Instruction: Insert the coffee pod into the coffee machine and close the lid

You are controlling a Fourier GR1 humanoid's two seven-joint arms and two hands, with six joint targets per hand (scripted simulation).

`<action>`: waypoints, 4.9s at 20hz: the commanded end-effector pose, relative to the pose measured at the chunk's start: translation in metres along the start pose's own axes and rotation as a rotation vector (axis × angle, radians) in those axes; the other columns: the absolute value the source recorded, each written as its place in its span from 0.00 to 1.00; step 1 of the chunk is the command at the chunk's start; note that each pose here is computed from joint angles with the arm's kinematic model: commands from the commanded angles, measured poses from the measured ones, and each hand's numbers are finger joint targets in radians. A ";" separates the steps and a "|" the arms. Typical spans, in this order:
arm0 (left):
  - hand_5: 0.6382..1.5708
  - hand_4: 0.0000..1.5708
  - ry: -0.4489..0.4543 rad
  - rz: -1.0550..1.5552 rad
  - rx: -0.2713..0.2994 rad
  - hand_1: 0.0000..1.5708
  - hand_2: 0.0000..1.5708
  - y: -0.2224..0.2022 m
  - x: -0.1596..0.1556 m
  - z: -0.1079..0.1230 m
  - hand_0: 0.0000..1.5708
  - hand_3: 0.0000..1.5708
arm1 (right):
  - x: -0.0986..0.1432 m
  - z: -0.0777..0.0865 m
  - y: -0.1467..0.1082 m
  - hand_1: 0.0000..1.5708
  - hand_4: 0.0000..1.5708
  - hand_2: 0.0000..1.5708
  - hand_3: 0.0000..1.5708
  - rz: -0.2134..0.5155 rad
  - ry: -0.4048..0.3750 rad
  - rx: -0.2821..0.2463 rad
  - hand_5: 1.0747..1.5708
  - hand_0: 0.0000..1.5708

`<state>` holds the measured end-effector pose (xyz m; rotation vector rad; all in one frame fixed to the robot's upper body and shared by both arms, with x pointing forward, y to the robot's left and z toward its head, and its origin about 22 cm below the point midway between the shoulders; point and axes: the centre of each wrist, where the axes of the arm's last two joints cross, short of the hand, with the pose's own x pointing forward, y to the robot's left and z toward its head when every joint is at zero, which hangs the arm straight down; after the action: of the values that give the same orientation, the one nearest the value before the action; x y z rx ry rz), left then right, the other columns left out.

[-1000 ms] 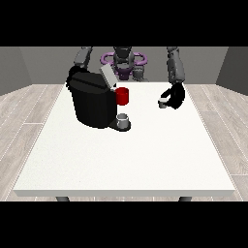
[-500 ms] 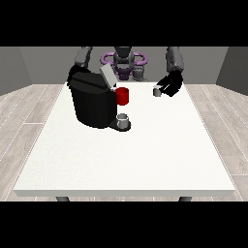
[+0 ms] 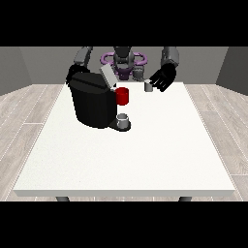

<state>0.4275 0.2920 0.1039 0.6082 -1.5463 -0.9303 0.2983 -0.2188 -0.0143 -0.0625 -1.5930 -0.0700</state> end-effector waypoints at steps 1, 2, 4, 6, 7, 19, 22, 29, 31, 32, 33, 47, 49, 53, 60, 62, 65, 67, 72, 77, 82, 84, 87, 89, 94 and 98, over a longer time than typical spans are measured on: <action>1.00 0.35 -0.031 0.008 0.054 0.81 0.85 0.043 0.019 -0.011 0.81 0.82 | 0.020 -0.011 0.019 0.00 0.32 0.00 0.00 0.002 -0.032 0.017 1.00 0.00; 1.00 0.34 -0.012 0.007 0.026 0.80 0.85 0.017 0.030 -0.016 0.80 0.82 | 0.004 -0.002 0.001 0.00 0.33 0.00 0.00 -0.002 -0.006 0.029 1.00 0.00; 1.00 0.35 -0.016 -0.018 0.071 0.64 0.76 0.056 0.038 -0.019 0.64 0.78 | 0.016 -0.010 0.003 0.00 0.31 0.00 0.00 0.014 -0.007 0.017 1.00 0.00; 1.00 0.32 -0.035 -0.022 0.113 0.65 0.77 0.064 0.030 -0.016 0.65 0.78 | 0.032 -0.012 0.010 0.00 0.31 0.00 0.00 0.029 -0.039 0.047 1.00 0.00; 1.00 0.33 -0.015 0.012 0.137 0.79 0.82 0.073 0.056 -0.027 0.79 0.79 | 0.039 -0.019 0.026 0.00 0.32 0.00 0.00 0.019 -0.071 0.036 1.00 0.00; 1.00 0.32 -0.087 -0.034 0.231 0.80 0.84 0.116 0.081 -0.030 0.80 0.79 | 0.041 -0.018 0.020 0.00 0.31 0.00 0.00 0.030 -0.176 0.032 1.00 0.00; 1.00 0.31 -0.101 -0.028 0.229 0.81 0.83 0.099 0.096 -0.040 0.81 0.79 | 0.063 -0.033 0.021 0.00 0.33 0.00 0.00 0.039 -0.200 0.015 1.00 0.00; 1.00 0.32 -0.063 -0.033 0.160 0.83 0.84 0.080 0.090 -0.042 0.83 0.78 | 0.056 -0.028 0.005 0.00 0.33 0.00 0.00 0.024 -0.151 0.020 1.00 0.00; 1.00 0.32 -0.049 -0.018 0.140 0.84 0.85 0.084 0.078 -0.039 0.84 0.78 | 0.043 -0.013 0.013 0.00 0.32 0.00 0.00 0.008 -0.103 0.026 1.00 0.00; 1.00 0.33 -0.066 -0.021 0.151 0.81 0.83 0.100 0.087 -0.038 0.81 0.78 | 0.031 -0.010 0.019 0.00 0.33 0.00 0.00 0.002 -0.117 0.015 1.00 0.00; 1.00 0.33 -0.055 -0.009 0.141 0.78 0.82 0.092 0.085 -0.040 0.78 0.77 | 0.051 -0.017 0.019 0.00 0.33 0.00 0.00 0.002 -0.112 0.025 1.00 0.00; 1.00 0.31 -0.058 -0.038 0.157 0.74 0.79 0.093 0.082 -0.041 0.74 0.75 | 0.061 -0.020 0.015 0.00 0.28 0.00 0.00 -0.002 -0.165 0.021 1.00 0.00; 1.00 0.31 -0.077 -0.049 0.155 0.75 0.80 0.087 0.081 -0.040 0.75 0.75 | 0.043 -0.013 0.008 0.00 0.28 0.00 0.00 -0.006 -0.158 0.018 1.00 0.00; 1.00 0.31 -0.079 -0.036 0.110 0.80 0.82 0.079 0.100 -0.048 0.80 0.75 | 0.052 -0.027 -0.013 0.00 0.28 0.00 0.00 -0.001 -0.136 -0.005 1.00 0.00; 1.00 0.29 -0.081 -0.035 0.100 0.77 0.78 0.085 0.090 -0.046 0.77 0.69 | 0.052 -0.020 0.011 0.00 0.24 0.00 0.00 0.002 -0.123 -0.019 1.00 0.00; 1.00 0.28 -0.062 -0.041 0.058 0.72 0.74 0.066 0.088 -0.047 0.72 0.65 | 0.040 -0.014 0.017 0.00 0.26 0.00 0.00 -0.007 -0.116 -0.032 1.00 0.00; 1.00 0.28 -0.071 -0.067 0.147 0.71 0.74 0.094 0.111 -0.050 0.71 0.63 | 0.061 -0.030 0.014 0.00 0.28 0.00 0.00 0.008 -0.168 0.000 1.00 0.00; 1.00 0.26 -0.086 -0.096 0.138 0.69 0.72 0.098 0.098 -0.045 0.69 0.61 | 0.059 -0.028 0.016 0.00 0.28 0.00 0.00 0.001 -0.174 0.001 1.00 0.00; 1.00 0.23 -0.093 -0.109 0.176 0.67 0.71 0.100 0.101 -0.045 0.67 0.61 | 0.051 -0.025 0.014 0.00 0.29 0.00 0.00 0.000 -0.191 0.004 1.00 0.00; 1.00 0.23 -0.093 -0.120 0.106 0.58 0.65 0.102 0.079 -0.038 0.58 0.55 | 0.068 -0.031 0.002 0.00 0.26 0.00 0.00 -0.024 -0.174 -0.018 1.00 0.00; 1.00 0.00 -0.098 -0.190 0.042 0.00 0.00 0.075 0.103 -0.049 0.00 0.00 | 0.036 -0.022 0.003 0.00 0.23 0.00 0.00 0.003 -0.158 -0.035 1.00 0.00; 1.00 0.00 -0.050 -0.195 -0.006 0.00 0.00 0.064 0.072 -0.040 0.00 0.00 | 0.034 -0.013 -0.012 0.00 0.22 0.00 0.00 0.025 -0.094 -0.036 1.00 0.00; 1.00 0.00 -0.050 -0.199 0.049 0.00 0.00 0.079 0.074 -0.040 0.00 0.00 | 0.052 -0.018 0.007 0.00 0.24 0.00 0.00 0.021 -0.131 -0.012 1.00 0.00; 1.00 0.00 -0.076 -0.184 0.023 0.00 0.00 0.079 0.081 -0.041 0.00 0.00 | 0.031 -0.009 0.013 0.00 0.27 0.00 0.00 -0.002 -0.137 -0.025 1.00 0.00; 1.00 0.00 -0.056 -0.180 -0.012 0.00 0.00 0.049 0.084 -0.044 0.00 0.00 | 0.017 -0.003 -0.009 0.00 0.24 0.00 0.00 -0.018 -0.051 -0.039 1.00 0.00; 1.00 0.00 -0.059 -0.168 -0.013 0.00 0.00 0.072 0.079 -0.039 0.00 0.00 | 0.011 0.001 -0.005 0.00 0.25 0.00 0.00 -0.024 -0.075 -0.054 1.00 0.00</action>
<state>0.4598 0.2574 0.2044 0.7285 -1.5686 -1.0896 0.3023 -0.2240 0.0067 -0.0934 -1.6746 -0.1084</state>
